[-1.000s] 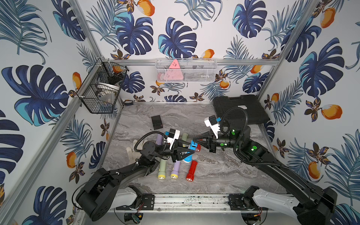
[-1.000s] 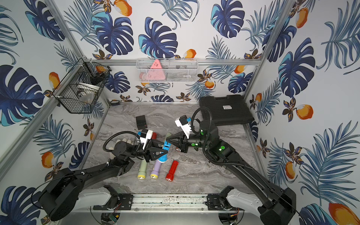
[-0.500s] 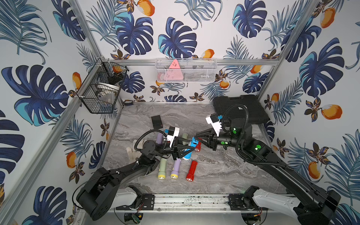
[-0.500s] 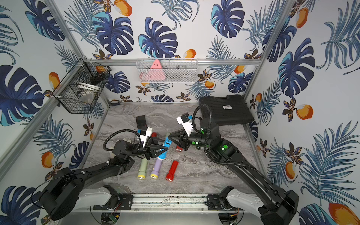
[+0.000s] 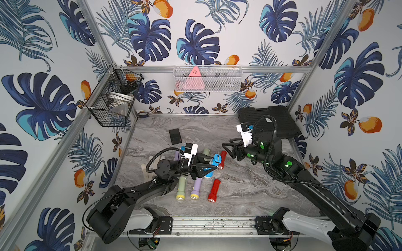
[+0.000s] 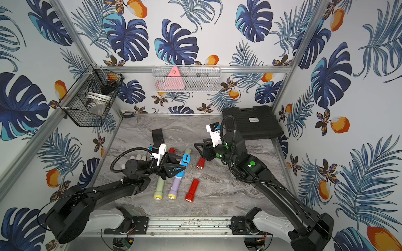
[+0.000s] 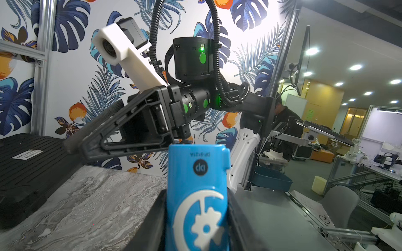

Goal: Close the plug at the bottom of the flashlight
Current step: Close the plug of the flashlight, then place the flashlight at the center of the board.

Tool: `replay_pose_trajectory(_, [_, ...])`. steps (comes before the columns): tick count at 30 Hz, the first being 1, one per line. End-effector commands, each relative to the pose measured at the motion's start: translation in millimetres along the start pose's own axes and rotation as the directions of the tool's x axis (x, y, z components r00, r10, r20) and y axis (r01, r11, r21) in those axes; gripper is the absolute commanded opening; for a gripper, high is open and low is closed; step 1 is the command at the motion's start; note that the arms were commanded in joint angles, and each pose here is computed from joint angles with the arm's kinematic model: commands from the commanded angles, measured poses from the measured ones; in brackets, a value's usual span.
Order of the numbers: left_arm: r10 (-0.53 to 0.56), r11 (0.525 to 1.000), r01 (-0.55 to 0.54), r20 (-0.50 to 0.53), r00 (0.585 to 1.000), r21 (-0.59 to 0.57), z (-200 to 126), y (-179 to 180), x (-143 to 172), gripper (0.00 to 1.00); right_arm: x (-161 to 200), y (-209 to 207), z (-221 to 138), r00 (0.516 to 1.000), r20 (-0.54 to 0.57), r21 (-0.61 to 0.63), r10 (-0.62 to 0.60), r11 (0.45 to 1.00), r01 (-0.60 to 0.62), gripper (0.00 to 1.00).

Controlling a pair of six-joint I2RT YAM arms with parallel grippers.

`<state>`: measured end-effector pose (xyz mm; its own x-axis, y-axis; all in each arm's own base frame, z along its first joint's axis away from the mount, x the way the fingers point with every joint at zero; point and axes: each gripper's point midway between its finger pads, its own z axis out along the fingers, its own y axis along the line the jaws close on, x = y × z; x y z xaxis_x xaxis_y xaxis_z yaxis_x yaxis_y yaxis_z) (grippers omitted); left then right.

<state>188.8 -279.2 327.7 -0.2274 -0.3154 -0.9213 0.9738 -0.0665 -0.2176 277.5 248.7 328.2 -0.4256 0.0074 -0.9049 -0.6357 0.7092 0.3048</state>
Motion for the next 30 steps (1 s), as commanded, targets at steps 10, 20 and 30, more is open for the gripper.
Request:
replay_pose_trajectory(10, [0.05,0.939,-0.119,-0.215,0.975,-0.324,-11,44,37,0.0,10,-64,6,0.999,0.01,0.315,0.046,0.948,-0.046,0.73])
replay_pose_trajectory(20, [-0.124,0.727,-0.261,-0.495,0.86,-0.635,-24,90,91,0.0,53,-161,-13,0.954,0.062,0.538,0.292,0.796,-0.278,0.76])
replay_pose_trajectory(30, [-0.29,0.535,-0.293,-0.499,0.817,-0.792,-33,104,118,0.0,87,-233,-66,0.875,0.188,0.652,0.447,0.61,-0.451,0.81])
